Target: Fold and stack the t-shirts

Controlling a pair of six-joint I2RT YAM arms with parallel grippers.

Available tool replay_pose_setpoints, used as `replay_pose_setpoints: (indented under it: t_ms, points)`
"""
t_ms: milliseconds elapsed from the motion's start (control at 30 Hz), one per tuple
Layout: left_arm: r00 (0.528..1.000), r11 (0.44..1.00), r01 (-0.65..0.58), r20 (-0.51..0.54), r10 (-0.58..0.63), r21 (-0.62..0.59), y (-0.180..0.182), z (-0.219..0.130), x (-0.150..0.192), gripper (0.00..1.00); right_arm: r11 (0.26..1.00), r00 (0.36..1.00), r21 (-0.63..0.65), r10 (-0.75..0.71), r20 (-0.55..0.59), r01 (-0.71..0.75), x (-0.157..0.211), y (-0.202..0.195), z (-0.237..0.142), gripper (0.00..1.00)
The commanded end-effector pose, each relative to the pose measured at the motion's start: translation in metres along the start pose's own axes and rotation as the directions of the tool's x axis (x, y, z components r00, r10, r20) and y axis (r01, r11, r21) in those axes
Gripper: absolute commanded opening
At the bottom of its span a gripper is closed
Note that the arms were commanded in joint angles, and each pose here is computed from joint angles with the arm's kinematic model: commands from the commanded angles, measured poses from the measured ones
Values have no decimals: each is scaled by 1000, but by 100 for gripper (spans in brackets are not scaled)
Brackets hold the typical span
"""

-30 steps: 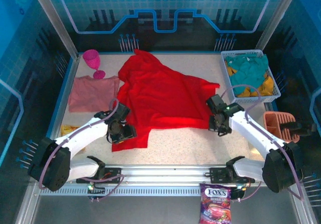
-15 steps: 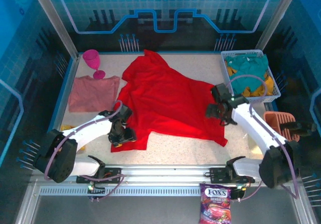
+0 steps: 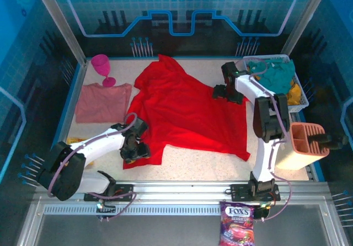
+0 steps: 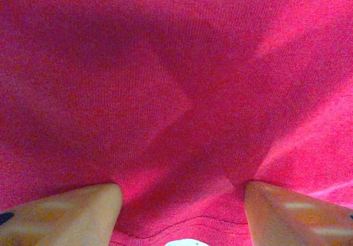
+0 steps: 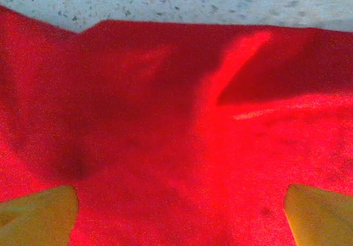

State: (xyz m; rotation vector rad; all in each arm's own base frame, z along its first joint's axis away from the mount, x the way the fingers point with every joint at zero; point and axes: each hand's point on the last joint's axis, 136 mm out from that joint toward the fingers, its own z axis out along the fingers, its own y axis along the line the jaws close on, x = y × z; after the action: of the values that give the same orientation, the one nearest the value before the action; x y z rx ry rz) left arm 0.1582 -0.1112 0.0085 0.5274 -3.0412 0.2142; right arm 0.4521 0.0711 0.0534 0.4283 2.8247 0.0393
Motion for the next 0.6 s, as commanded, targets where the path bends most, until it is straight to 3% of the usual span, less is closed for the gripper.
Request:
replay_pose_setpoints:
  t_ms: [0, 233, 400, 567]
  points:
    - [994, 997, 33, -99, -40, -70, 22, 22, 27, 64, 998, 998, -56, 17, -65, -21, -10, 10, 13, 96]
    - [992, 998, 33, -123, -39, -56, 19, 23, 32, 62, 996, 994, -84, 23, -109, -32, -30, 22, 31, 94]
    - [996, 999, 34, -81, -35, -16, 11, 10, 26, 59, 999, 1000, 45, -2, 8, 2, -47, -8, -1, 94]
    - [999, 1000, 17, -47, -16, 22, 0, -5, 18, 59, 988, 1000, 153, 0, 10, -2, -59, -44, -5, 92]
